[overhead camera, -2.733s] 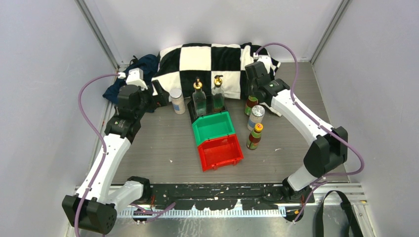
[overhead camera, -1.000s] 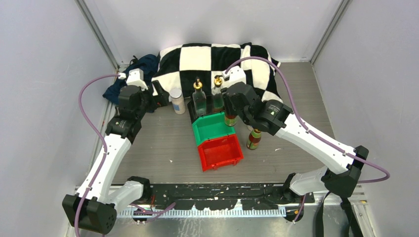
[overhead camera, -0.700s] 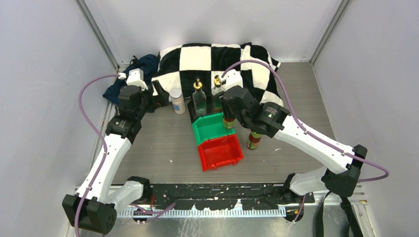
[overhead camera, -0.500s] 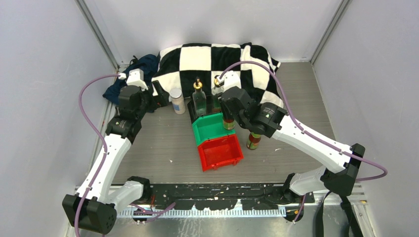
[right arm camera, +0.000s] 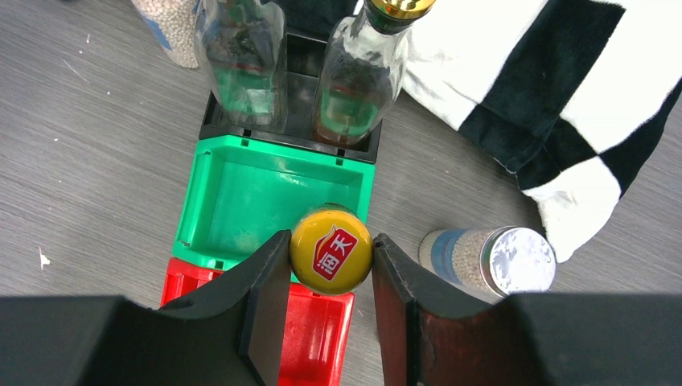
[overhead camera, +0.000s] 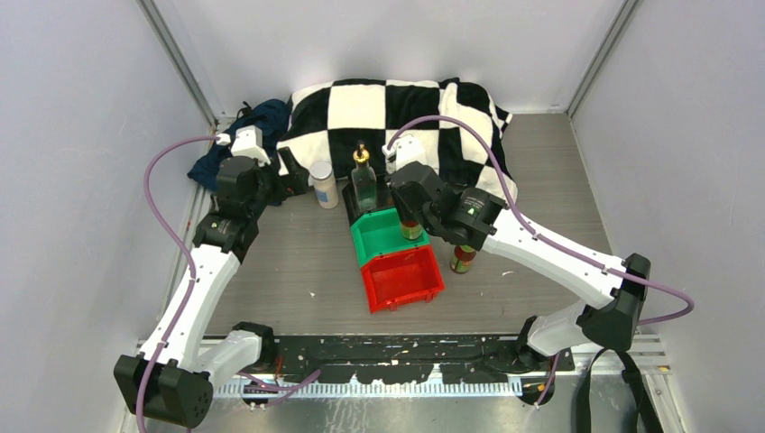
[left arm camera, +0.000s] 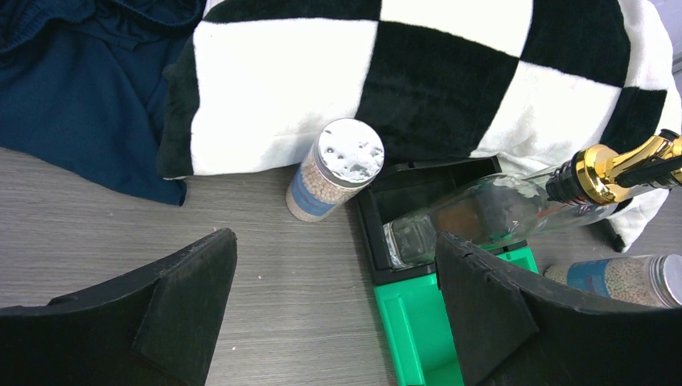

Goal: Organize the condiment bottles
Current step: Place the bottle in the storage box.

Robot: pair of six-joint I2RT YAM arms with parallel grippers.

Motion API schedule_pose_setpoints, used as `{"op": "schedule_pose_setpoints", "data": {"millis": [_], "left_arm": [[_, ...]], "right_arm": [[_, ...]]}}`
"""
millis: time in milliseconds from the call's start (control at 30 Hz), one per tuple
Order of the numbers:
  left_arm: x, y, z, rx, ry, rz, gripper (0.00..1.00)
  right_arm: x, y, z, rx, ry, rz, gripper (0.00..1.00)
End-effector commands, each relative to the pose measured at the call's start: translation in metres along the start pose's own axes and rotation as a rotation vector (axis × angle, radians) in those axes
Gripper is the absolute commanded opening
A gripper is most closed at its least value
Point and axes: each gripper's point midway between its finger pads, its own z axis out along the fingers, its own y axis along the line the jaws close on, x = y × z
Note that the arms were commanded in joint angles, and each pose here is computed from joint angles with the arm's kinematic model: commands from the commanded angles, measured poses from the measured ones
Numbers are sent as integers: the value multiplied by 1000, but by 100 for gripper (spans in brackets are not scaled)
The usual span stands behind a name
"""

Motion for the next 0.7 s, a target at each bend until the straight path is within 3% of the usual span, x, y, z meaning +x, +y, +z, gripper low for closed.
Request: {"op": "schedule_pose_setpoints", "data": {"millis": [0, 667], "left_arm": [[-12, -5, 1, 15, -51, -3, 94], [-10, -3, 2, 8, -46, 5, 94]], "right_arm": [[-45, 3, -9, -14, -151, 70, 1], [-32, 15, 12, -27, -151, 50, 1]]}}
